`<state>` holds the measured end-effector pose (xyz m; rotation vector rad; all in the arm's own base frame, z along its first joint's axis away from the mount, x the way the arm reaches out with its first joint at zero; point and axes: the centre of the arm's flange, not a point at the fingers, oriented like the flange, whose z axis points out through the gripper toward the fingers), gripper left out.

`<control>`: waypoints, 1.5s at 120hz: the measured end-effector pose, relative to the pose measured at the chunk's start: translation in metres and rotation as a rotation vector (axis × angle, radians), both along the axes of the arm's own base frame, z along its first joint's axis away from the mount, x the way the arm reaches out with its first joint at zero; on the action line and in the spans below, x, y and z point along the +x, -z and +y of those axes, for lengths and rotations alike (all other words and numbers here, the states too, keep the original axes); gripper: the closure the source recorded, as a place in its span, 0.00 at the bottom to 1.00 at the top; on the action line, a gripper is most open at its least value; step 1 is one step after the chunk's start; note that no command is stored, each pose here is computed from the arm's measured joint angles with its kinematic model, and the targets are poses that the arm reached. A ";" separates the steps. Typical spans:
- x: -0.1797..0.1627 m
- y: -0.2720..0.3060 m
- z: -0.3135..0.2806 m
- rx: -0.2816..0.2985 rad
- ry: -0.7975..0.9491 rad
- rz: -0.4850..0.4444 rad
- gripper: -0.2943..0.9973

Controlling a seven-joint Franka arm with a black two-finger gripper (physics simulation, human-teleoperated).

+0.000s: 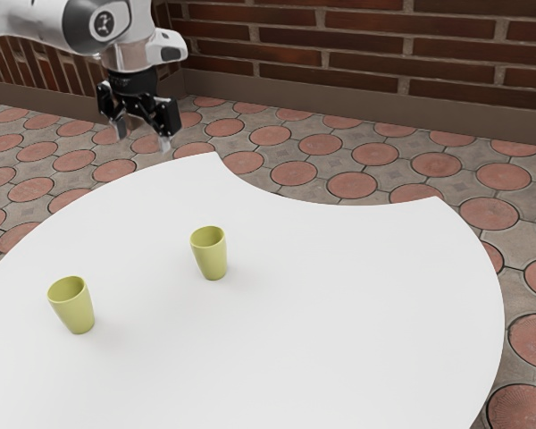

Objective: Place the right cup onto the left cup

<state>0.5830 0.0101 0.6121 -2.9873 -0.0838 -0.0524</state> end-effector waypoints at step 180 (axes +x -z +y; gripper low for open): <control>0.077 0.232 -0.056 -0.047 0.039 0.043 0.23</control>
